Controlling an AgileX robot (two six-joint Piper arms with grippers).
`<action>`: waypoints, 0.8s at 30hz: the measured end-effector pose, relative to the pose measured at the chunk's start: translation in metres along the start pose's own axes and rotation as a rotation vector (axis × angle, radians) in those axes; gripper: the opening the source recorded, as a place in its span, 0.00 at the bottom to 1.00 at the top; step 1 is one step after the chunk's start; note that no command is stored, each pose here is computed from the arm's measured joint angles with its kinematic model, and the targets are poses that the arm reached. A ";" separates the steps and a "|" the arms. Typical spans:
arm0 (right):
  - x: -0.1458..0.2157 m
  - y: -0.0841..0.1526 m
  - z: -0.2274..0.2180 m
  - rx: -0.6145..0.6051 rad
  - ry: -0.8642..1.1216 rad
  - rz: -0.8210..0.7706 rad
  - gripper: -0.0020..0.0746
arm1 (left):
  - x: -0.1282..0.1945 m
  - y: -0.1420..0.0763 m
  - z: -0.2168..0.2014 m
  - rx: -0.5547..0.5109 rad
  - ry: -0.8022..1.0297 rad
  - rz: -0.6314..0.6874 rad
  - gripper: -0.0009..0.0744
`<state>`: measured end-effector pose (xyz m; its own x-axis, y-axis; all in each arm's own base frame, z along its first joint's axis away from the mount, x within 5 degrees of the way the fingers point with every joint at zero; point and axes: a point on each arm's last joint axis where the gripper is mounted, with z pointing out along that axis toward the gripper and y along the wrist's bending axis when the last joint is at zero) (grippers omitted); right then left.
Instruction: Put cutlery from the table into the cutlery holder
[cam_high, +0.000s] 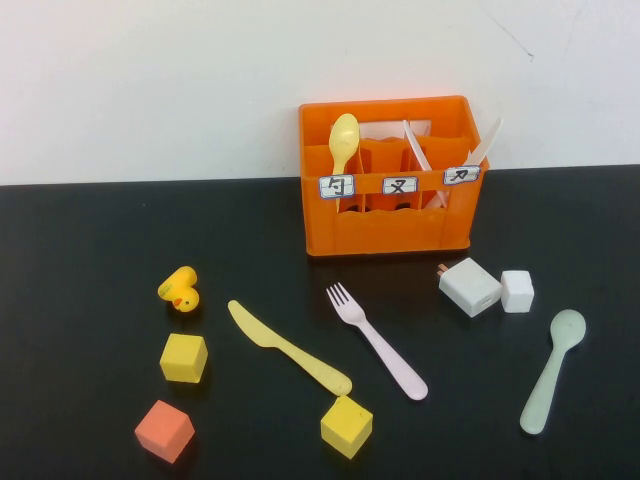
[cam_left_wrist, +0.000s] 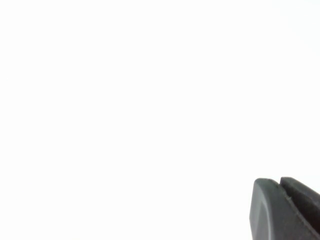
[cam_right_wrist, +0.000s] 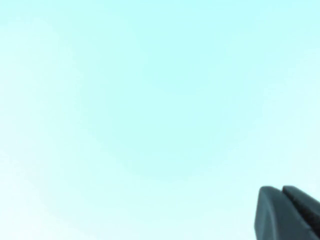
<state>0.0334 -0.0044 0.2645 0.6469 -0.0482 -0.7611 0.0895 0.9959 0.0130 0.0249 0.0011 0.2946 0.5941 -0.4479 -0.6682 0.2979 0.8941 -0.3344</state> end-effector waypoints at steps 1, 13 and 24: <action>-0.002 0.001 0.003 -0.016 0.028 -0.026 0.02 | -0.008 -0.004 0.005 -0.022 0.049 -0.011 0.01; -0.032 -0.001 0.040 -0.035 0.673 -0.185 0.02 | -0.030 -0.019 0.045 -0.205 0.486 -0.038 0.01; 0.041 0.022 0.045 -0.481 1.445 -0.179 0.02 | -0.004 -0.015 0.043 -0.294 0.657 -0.285 0.01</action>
<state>0.0962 0.0118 0.2626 -0.6372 -0.3367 -0.6933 -0.3464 0.9287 -0.1327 0.0502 -0.0104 0.3302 -0.0682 -0.6503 -0.7566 0.1076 0.7491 -0.6536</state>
